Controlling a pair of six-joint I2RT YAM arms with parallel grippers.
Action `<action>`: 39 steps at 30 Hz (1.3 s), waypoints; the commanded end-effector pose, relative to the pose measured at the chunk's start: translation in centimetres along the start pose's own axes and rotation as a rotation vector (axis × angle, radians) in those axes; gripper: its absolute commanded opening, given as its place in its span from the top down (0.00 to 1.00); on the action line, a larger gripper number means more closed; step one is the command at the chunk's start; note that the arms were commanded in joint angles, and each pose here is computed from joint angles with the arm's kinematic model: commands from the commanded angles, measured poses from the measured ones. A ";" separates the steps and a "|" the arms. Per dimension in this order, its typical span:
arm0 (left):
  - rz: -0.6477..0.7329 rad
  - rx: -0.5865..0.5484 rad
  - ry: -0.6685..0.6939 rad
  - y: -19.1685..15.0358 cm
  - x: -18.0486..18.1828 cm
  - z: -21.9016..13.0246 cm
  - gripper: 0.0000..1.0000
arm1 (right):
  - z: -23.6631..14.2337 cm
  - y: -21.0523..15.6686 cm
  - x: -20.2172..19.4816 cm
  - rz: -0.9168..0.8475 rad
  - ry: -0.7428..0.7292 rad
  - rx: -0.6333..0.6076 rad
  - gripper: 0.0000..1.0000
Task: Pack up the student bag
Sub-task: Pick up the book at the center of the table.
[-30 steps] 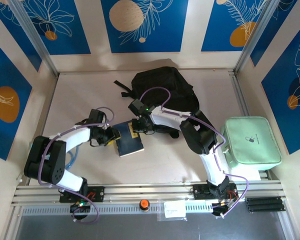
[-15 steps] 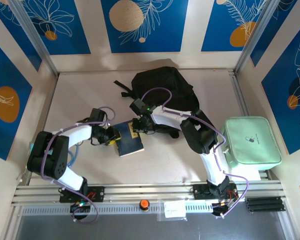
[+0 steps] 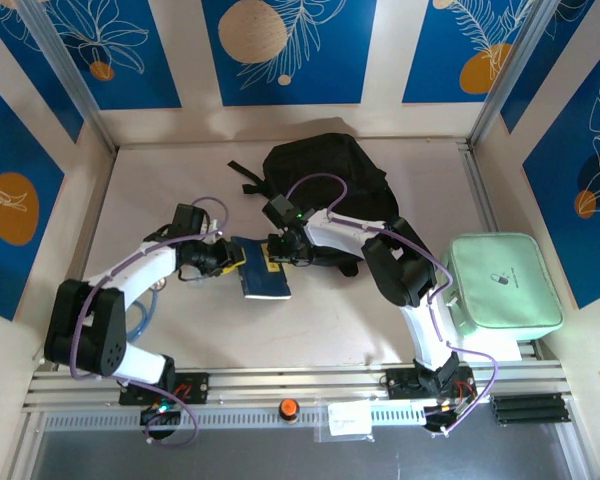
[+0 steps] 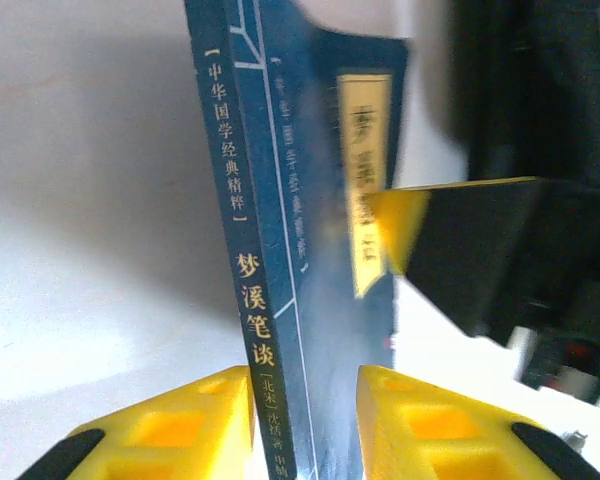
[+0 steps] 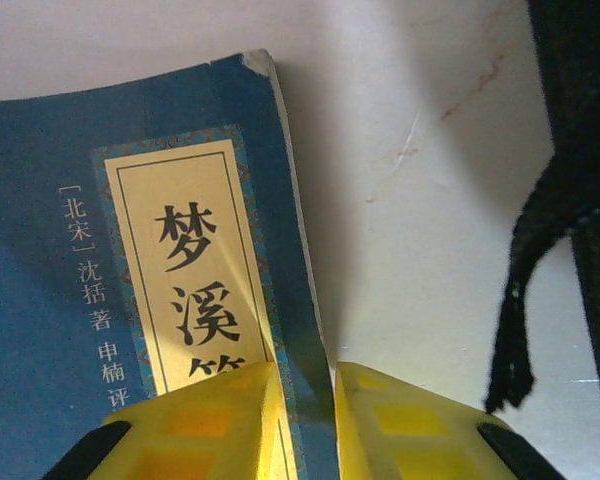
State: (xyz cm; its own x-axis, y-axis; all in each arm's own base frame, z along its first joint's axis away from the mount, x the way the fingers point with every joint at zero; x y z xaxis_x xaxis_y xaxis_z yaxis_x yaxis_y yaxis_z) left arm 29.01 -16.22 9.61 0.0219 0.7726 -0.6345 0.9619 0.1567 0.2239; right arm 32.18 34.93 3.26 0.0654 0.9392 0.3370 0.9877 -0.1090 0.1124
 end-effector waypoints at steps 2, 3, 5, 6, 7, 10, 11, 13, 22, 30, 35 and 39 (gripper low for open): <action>0.016 0.019 -0.151 0.4 -2.6 0.5 0.70 | 2.1 -2.4 -1.7 0.019 -0.075 0.095 0.78; 0.006 0.028 -0.147 0.2 -2.3 0.9 0.70 | 2.2 -2.4 -1.8 0.018 -0.080 0.095 0.77; -0.002 0.034 -0.140 0.1 -2.0 1.2 0.70 | 2.3 -2.4 -1.9 0.017 -0.084 0.095 0.78; -0.004 0.036 -0.136 0.1 -1.8 1.4 0.70 | 2.3 -2.4 -1.9 0.016 -0.088 0.094 0.78; -0.006 0.035 -0.131 0.2 -1.7 1.5 0.70 | 2.4 -2.4 -2.0 0.016 -0.091 0.096 0.78; -0.009 0.038 -0.112 0.2 -1.3 1.7 0.71 | 2.4 -2.4 -2.1 0.018 -0.092 0.095 0.78; -0.011 0.040 -0.107 0.2 -1.2 1.7 0.71 | 2.5 -2.4 -2.1 0.020 -0.092 0.095 0.78; -0.015 0.043 -0.102 0.1 -1.0 1.9 0.72 | 2.4 -2.5 -2.1 0.020 -0.092 0.094 0.78; -0.006 0.031 -0.015 0.2 0.3 1.7 0.93 | 0.4 -1.6 -0.5 -0.024 -0.055 0.050 0.77; 0.144 -0.028 0.138 2.3 -0.1 -1.8 1.00 | -7.4 1.9 1.2 -0.110 0.106 -0.236 0.60; 0.221 -0.174 0.063 5.1 -3.7 -4.6 1.00 | -11.5 2.6 0.7 -0.068 0.230 -0.316 0.45; 0.242 -0.327 -0.014 8.2 -6.8 -6.8 1.00 | -14.2 3.6 -1.4 0.051 0.332 -0.340 0.35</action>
State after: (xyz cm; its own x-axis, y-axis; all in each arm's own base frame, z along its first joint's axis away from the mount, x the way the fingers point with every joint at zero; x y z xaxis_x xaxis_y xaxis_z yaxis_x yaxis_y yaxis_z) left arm 32.59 -15.50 16.34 0.1783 0.8253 -0.5358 0.8786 0.1117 0.4643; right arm 33.18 29.57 15.56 -0.0268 0.8372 0.5463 0.8869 -0.2322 0.3994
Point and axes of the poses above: each hand's point on the last joint's axis, 136 mm out from that joint toward the fingers, its own z axis out along the fingers, its own x axis along the line the jaws close on, y = z × x, the point moved 1 cm from there along -z, back along the fingers, and after that the axes turned 9 degrees about z, right-handed, at the moved point
